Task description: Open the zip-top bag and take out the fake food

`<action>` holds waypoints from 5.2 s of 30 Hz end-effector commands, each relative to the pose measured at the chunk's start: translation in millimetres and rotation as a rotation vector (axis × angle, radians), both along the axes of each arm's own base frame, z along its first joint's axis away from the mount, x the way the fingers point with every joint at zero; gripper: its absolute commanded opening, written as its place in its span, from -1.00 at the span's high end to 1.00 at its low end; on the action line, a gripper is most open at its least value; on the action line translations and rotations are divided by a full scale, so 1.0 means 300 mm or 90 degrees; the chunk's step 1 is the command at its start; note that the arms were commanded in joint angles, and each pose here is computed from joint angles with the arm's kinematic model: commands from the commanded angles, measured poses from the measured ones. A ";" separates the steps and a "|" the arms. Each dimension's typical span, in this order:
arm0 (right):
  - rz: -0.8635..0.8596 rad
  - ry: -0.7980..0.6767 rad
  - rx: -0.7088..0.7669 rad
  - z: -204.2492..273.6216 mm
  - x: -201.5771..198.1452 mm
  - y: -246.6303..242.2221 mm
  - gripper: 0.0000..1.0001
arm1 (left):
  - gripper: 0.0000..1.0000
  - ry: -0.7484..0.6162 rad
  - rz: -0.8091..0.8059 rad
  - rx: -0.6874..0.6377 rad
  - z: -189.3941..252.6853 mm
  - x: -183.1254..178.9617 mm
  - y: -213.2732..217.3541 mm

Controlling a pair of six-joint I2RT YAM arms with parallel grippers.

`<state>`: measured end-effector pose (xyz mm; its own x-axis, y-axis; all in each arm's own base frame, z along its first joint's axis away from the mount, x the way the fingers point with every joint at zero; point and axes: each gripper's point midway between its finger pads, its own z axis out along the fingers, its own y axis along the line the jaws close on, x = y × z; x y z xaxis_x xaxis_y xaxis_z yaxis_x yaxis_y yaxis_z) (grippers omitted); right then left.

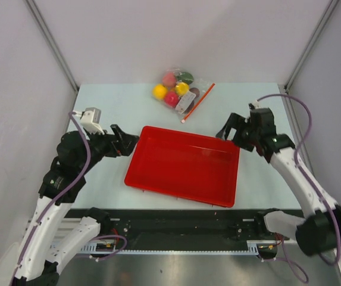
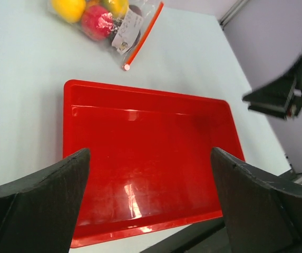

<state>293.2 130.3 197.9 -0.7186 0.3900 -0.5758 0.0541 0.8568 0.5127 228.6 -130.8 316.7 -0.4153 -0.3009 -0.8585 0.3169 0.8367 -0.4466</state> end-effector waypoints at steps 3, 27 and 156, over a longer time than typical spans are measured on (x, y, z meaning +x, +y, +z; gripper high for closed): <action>0.046 -0.077 0.084 0.045 0.396 0.132 -0.99 | -0.97 0.002 -0.086 0.030 -0.005 0.073 -0.087; 0.158 0.001 0.294 -0.458 0.862 0.522 -0.58 | -0.87 -0.003 -0.231 0.092 -0.038 0.211 -0.229; 0.163 0.055 0.609 0.047 0.697 0.567 1.00 | 1.00 0.380 -0.123 -0.450 -0.400 0.897 -0.486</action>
<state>485.2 327.1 175.0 -0.9077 0.4179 0.0376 0.0828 0.0905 0.9925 510.5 -275.7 165.7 -0.8036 -0.5933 -0.0461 -0.1355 0.2578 -0.9567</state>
